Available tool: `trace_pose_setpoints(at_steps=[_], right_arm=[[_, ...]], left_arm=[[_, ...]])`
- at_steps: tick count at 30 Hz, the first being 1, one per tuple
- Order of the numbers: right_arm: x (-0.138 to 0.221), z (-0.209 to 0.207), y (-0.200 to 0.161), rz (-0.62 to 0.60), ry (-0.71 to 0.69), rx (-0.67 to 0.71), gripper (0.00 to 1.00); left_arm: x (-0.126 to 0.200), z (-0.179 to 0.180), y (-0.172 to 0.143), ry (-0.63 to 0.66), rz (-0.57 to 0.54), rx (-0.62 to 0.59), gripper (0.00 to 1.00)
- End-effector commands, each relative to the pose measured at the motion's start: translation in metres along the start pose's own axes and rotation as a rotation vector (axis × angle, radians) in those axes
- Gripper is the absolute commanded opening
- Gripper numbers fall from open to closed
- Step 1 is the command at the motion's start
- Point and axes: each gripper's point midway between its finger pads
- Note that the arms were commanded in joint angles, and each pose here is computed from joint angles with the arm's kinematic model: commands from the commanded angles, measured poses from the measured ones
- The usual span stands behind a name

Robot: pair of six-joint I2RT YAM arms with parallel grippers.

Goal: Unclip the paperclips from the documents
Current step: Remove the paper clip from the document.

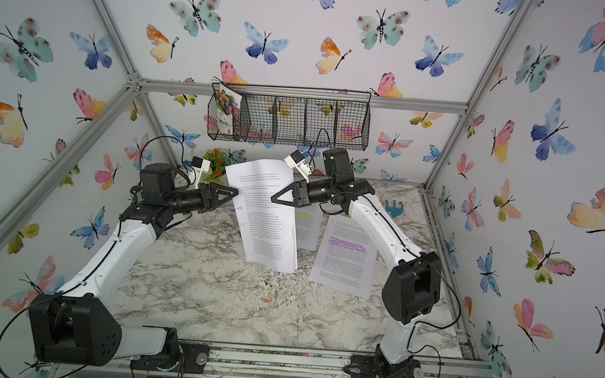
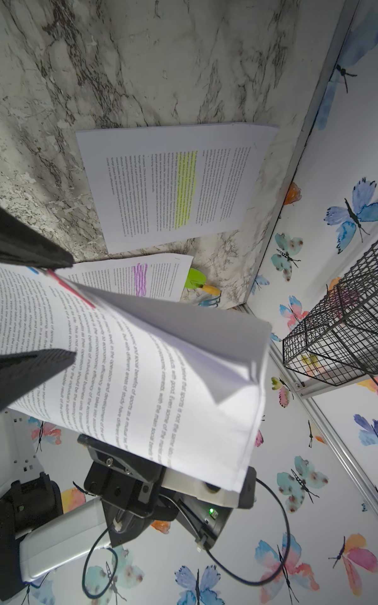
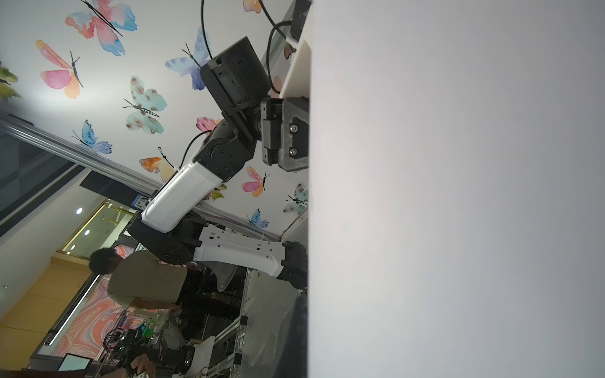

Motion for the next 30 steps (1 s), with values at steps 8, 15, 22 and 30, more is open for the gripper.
trace_pose_setpoints(at_steps=[8, 15, 22, 30], right_arm=[[0.006, 0.027, 0.010, -0.033, 0.075, 0.057, 0.02], [0.007, 0.031, 0.012, -0.038, 0.096, 0.065, 0.02], [0.009, 0.038, 0.014, -0.039, 0.112, 0.075, 0.02], [0.010, 0.043, 0.011, -0.036, 0.121, 0.074, 0.02]], left_arm=[[0.002, -0.025, 0.000, -0.120, 0.023, -0.055, 0.53], [0.002, -0.026, 0.002, -0.131, 0.014, -0.073, 0.47], [-0.002, -0.017, 0.005, -0.112, 0.002, -0.060, 0.09], [-0.003, -0.010, 0.009, -0.088, -0.022, -0.064, 0.00]])
Point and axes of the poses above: each gripper's point midway between its finger pads, its own x axis back along the fingers, its own z axis along the line the jaws close on, y = z × x, and after that the axes turned 13 degrees about x, right-handed
